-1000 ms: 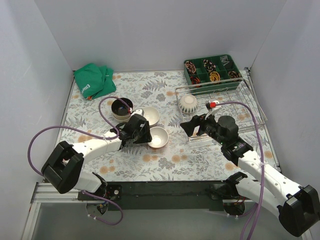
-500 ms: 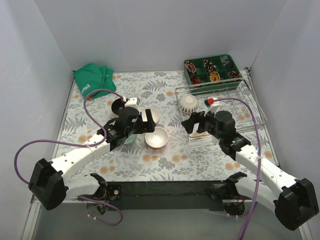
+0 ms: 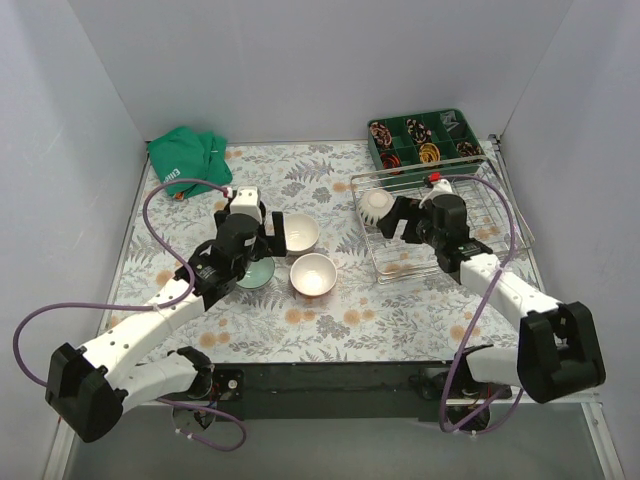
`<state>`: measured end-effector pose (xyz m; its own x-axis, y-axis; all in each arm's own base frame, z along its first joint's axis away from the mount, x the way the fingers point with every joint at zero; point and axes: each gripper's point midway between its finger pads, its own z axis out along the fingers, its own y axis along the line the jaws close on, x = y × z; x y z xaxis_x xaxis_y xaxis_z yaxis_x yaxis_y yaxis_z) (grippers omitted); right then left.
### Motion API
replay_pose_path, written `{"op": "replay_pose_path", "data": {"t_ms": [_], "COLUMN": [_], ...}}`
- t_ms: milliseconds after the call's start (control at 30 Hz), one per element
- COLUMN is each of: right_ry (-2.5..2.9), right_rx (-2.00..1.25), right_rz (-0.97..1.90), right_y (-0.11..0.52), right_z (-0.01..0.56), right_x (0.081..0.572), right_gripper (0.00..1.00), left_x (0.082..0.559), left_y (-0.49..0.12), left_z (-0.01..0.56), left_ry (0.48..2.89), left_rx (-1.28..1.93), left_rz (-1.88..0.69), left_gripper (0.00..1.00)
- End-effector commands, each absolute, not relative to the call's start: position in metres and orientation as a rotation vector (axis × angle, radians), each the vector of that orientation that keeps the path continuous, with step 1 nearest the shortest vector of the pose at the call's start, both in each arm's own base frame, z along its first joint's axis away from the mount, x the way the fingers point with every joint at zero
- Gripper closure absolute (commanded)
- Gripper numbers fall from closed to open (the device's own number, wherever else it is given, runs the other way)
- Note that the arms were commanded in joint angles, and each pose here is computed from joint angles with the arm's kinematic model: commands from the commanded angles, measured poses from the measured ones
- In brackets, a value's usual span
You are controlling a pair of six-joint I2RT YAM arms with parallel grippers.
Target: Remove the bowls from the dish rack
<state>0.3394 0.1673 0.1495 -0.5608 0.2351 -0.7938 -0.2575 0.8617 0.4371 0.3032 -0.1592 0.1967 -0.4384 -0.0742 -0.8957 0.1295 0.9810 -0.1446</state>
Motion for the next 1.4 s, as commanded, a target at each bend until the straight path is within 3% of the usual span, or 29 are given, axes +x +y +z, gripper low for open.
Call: {"op": "replay_pose_path", "data": {"t_ms": [0,567,1167,1367], "right_ry": [1.988,2.076,2.183,2.156], "right_rx": [0.095,0.303,0.403,0.419], "right_rz": [0.655,0.683,0.89,0.928], "right_y": [0.166,0.164,0.176,0.173], "right_z": [0.17,0.119,0.06,0.064], "right_x": [0.382,0.455,0.442,0.437], "right_gripper": [0.01,0.01,0.03,0.11], "left_x": [0.3,0.297,0.299,0.3], "left_y": [-0.137,-0.118,-0.119,-0.12], "left_z": [0.192,0.199,0.189,0.186], "left_ry": [1.978,1.938,1.968,1.978], "left_rx": [0.047,-0.026,-0.014,-0.008], "left_rz": [-0.12,-0.061,-0.049,-0.047], "left_gripper": [0.02,0.02,0.02,0.02]}}
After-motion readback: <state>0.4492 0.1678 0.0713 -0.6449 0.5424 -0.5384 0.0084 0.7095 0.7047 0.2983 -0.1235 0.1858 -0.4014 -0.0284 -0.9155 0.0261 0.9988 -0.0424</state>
